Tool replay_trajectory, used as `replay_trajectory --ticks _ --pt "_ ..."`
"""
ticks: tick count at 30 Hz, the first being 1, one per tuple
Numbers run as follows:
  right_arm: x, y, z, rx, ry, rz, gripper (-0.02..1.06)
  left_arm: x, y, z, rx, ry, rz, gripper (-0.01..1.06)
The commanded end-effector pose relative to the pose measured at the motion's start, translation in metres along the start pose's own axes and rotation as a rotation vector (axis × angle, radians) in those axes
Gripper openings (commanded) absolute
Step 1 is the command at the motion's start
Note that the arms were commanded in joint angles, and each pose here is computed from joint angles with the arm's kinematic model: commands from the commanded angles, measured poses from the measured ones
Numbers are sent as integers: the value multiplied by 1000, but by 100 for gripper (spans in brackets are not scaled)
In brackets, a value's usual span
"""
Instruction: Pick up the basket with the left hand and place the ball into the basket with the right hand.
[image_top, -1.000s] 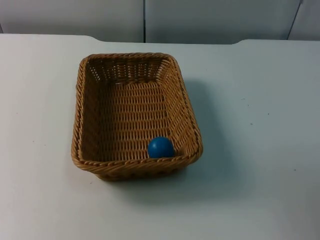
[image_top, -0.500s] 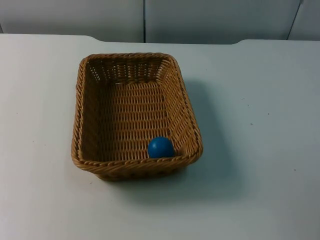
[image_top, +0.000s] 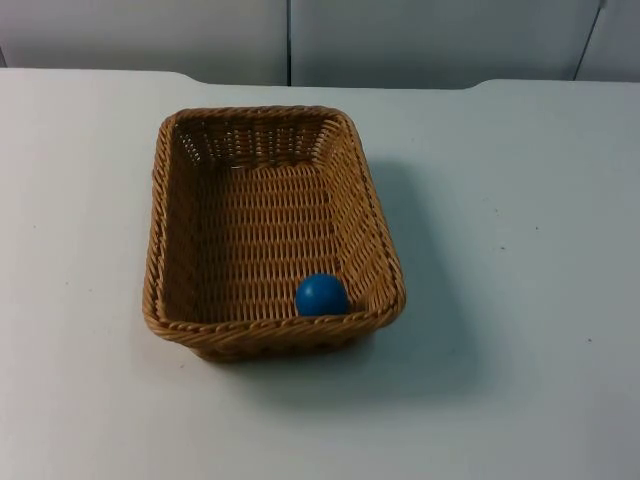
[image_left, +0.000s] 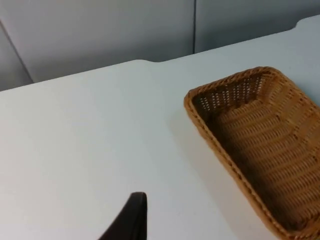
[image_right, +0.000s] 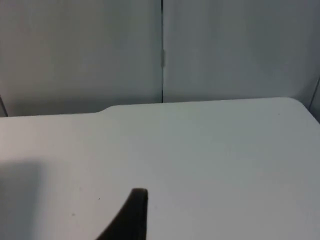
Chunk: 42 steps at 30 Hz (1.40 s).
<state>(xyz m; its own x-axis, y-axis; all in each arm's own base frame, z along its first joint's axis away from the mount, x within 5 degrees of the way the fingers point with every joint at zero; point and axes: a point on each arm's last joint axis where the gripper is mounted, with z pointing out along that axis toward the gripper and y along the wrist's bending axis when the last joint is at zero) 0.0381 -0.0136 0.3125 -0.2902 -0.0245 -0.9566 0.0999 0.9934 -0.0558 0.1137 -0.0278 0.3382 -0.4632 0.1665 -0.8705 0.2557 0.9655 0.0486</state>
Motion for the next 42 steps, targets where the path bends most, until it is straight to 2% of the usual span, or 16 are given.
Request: replay_trajectory --ticks 1,4,7,14,18,25,29,41,42 --pt "1 1 -11 -35 33 -23 104 12 4 -18 -44 -5 -23 105" --pt "2 3 -15 -64 57 -45 104 22 6 -31 -65 -19 -37 105" --pt "10 1 -17 -57 138 -70 104 38 8 -41 -91 9 -45 105" --pt "14 -2 -28 -48 89 -78 104 59 8 -52 -96 10 -57 105" --pt "21 -5 -45 -44 9 -35 104 73 6 -53 -87 11 -73 105" --pt "26 -5 -42 -46 50 -10 104 78 5 -59 -79 -27 -81 105" --pt "27 -5 -41 -42 56 75 104 79 4 -61 -68 -28 -91 105" --pt "40 0 -36 -81 155 94 104 80 4 -60 -61 -21 -88 105" --pt "45 3 -34 -106 190 63 104 80 4 -60 -62 -19 -88 105"
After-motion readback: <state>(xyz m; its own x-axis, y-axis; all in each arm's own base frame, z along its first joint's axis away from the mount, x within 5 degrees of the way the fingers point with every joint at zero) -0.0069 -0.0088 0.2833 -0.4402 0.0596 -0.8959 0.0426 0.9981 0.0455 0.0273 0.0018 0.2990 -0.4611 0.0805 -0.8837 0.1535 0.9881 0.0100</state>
